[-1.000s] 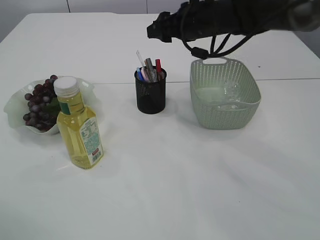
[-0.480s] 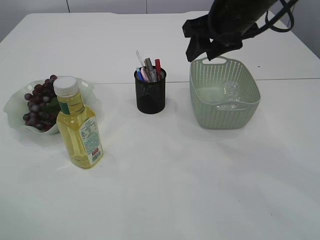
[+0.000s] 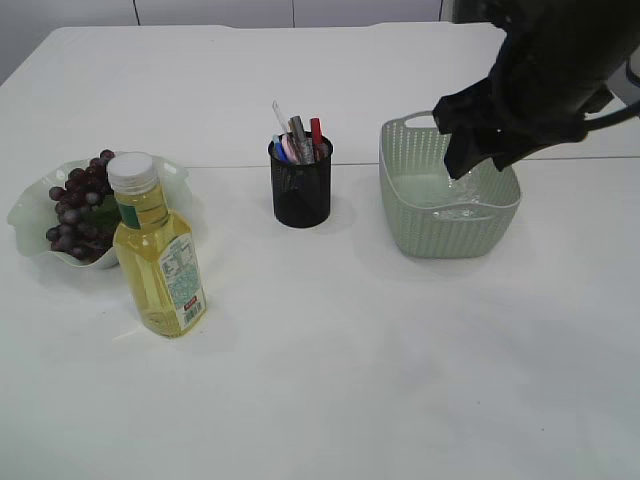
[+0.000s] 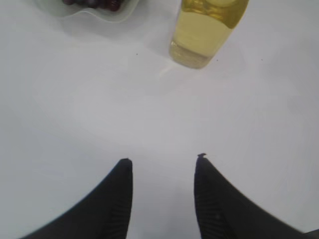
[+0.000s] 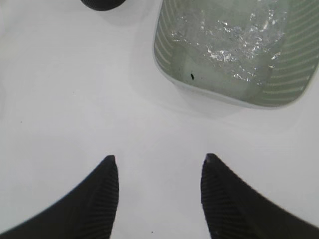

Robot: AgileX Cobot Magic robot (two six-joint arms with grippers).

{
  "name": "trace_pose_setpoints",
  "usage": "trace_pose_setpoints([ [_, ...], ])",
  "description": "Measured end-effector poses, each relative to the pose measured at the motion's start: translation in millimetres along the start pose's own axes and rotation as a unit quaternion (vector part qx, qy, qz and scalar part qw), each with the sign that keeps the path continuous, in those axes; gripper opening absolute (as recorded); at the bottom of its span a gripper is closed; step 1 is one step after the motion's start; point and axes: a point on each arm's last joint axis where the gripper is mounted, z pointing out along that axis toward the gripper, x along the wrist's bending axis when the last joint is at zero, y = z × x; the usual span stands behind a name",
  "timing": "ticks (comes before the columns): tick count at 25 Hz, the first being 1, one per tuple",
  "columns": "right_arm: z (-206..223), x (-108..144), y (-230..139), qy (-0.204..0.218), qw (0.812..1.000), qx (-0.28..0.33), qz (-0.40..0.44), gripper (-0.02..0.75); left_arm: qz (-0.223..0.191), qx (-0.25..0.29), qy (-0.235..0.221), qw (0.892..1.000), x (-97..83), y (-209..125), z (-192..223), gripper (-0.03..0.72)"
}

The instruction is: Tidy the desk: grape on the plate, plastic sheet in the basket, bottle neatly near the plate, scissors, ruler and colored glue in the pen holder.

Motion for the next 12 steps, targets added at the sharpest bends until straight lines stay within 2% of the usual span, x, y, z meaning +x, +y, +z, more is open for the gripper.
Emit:
trace_pose_setpoints([
  [6, -35.0, 1.9, -34.3, -0.004, 1.0, -0.026, 0.003, 0.392, -0.009, 0.006, 0.031, 0.999, 7.5, -13.8, -19.2, 0.307],
  [12, -72.4, 2.2, -72.0, -0.018, 0.998, -0.057, 0.002, 0.392, -0.04, -0.041, 0.058, 0.997, 16.9, -33.9, -53.3, 0.307],
])
